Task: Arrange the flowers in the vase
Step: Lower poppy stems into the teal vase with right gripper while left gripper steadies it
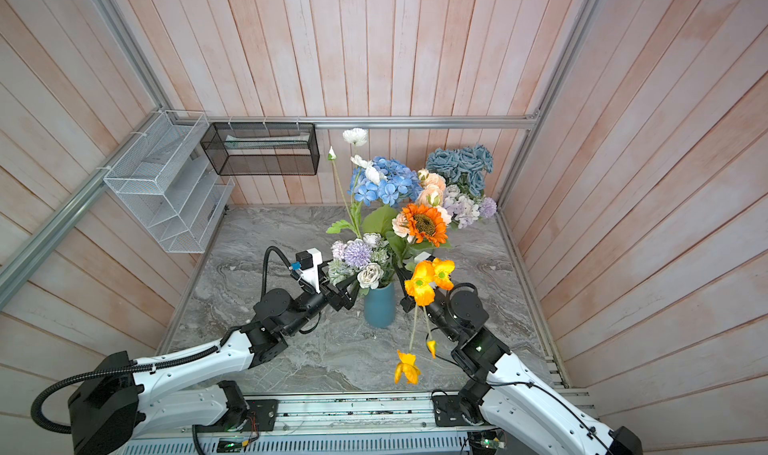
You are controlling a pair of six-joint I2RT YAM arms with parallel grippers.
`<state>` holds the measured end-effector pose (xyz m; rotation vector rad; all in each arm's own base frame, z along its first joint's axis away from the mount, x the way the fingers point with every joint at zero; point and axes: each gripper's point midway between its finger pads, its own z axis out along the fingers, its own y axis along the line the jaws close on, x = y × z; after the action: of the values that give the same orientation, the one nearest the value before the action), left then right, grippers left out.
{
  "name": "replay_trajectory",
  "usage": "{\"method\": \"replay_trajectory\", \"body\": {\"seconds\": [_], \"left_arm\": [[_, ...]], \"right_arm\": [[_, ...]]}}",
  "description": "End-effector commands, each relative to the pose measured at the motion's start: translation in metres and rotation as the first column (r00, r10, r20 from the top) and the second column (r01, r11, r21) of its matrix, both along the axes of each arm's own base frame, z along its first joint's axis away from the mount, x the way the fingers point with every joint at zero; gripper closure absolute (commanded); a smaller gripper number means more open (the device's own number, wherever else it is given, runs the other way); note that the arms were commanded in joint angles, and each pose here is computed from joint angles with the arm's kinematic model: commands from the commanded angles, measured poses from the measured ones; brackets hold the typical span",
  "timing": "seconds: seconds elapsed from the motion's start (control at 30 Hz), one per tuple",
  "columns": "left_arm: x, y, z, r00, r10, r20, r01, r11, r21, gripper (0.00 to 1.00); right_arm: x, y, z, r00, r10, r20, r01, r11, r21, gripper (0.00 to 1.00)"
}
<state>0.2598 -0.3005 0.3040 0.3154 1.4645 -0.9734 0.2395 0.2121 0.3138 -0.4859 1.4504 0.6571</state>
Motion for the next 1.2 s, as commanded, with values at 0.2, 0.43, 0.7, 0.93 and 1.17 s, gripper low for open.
{"method": "replay_trajectory", "body": {"seconds": [0.2, 0.43, 0.7, 0.93, 1.17], "left_arm": [[0.001, 0.007, 0.013, 0.999, 0.024, 0.023, -0.023, 0.999, -0.042, 0.00], [-0.001, 0.006, 0.014, 1.000, 0.009, 0.022, -0.008, 0.999, -0.051, 0.00], [-0.003, 0.008, 0.012, 1.000, 0.006, 0.019, -0.006, 0.999, -0.052, 0.00], [-0.001, 0.015, 0.010, 0.999, 0.037, 0.011, -0.036, 0.998, -0.054, 0.00], [0.001, 0.017, 0.007, 0.999, 0.053, -0.005, -0.053, 0.997, -0.047, 0.00]], "right_arm": [[0.009, 0.007, -0.040, 0.993, -0.005, -0.122, -0.003, 0.998, -0.063, 0.92], [0.011, 0.009, -0.061, 0.989, -0.007, -0.149, -0.007, 0.996, -0.094, 0.91], [0.017, 0.019, -0.084, 0.980, 0.005, -0.199, -0.038, 0.986, -0.163, 0.89], [0.018, 0.024, -0.076, 0.981, 0.023, -0.190, -0.053, 0.987, -0.151, 0.81], [0.005, 0.028, -0.065, 0.966, 0.084, -0.243, -0.120, 0.983, -0.136, 0.49]]}}
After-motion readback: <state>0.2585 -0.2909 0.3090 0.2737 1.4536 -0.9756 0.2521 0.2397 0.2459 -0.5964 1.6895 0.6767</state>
